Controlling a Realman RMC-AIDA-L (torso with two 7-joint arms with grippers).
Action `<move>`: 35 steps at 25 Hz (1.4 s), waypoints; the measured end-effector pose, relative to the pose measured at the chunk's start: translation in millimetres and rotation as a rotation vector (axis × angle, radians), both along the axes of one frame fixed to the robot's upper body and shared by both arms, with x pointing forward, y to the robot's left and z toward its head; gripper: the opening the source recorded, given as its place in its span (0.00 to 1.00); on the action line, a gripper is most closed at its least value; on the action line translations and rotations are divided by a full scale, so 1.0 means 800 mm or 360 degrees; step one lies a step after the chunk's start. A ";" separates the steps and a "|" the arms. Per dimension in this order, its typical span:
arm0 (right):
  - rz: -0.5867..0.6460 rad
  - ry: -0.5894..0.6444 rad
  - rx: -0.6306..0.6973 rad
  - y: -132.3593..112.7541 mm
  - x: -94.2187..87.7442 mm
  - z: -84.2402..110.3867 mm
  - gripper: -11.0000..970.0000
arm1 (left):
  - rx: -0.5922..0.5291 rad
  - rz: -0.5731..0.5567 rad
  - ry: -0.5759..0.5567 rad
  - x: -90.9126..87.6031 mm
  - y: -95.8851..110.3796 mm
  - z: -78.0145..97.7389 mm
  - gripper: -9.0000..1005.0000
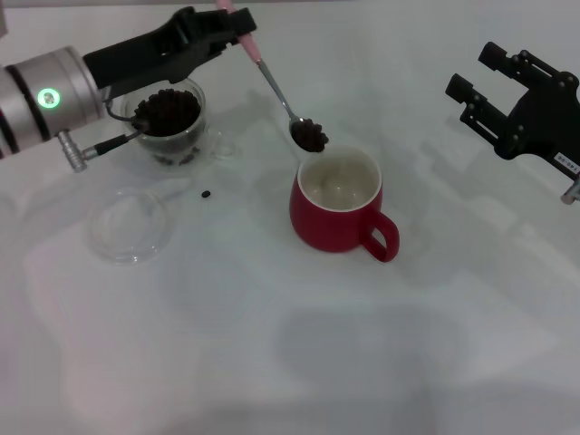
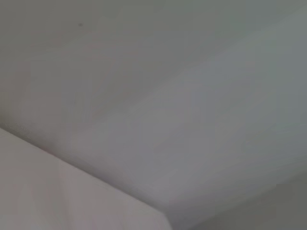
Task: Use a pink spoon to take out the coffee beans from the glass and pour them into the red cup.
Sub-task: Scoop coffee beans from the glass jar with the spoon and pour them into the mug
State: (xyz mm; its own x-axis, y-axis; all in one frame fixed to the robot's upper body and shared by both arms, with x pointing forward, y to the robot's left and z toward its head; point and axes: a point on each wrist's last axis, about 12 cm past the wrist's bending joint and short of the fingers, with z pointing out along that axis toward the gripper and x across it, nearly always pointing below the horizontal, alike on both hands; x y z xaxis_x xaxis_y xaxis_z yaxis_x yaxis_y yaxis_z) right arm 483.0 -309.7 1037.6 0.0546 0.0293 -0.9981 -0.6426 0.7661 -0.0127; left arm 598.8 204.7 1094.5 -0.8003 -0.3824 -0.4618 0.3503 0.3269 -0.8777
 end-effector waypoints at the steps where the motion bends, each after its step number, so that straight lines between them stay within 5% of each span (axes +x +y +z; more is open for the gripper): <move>1: -0.0001 0.0002 0.0002 0.000 -0.001 0.000 0.61 | 0.0025 -0.0015 -0.0013 0.001 -0.003 0.001 0.13; 15: -0.0003 0.0013 0.0010 0.001 -0.004 -0.003 0.61 | 0.0366 -0.0302 -0.0285 0.025 -0.053 0.028 0.13; 35: 0.0003 -0.0002 0.0008 0.003 0.000 0.000 0.61 | 0.0675 -0.0577 -0.0647 0.033 -0.090 0.073 0.13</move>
State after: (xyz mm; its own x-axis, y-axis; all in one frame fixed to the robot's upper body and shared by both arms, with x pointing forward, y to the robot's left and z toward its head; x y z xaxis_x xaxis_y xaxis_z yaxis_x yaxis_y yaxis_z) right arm 483.3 -307.7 1037.5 0.0557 0.0344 -0.9979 -0.6439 0.7650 -0.0095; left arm 625.2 132.7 1153.2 -0.5749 0.1569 -0.8030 0.7768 0.4131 -0.4754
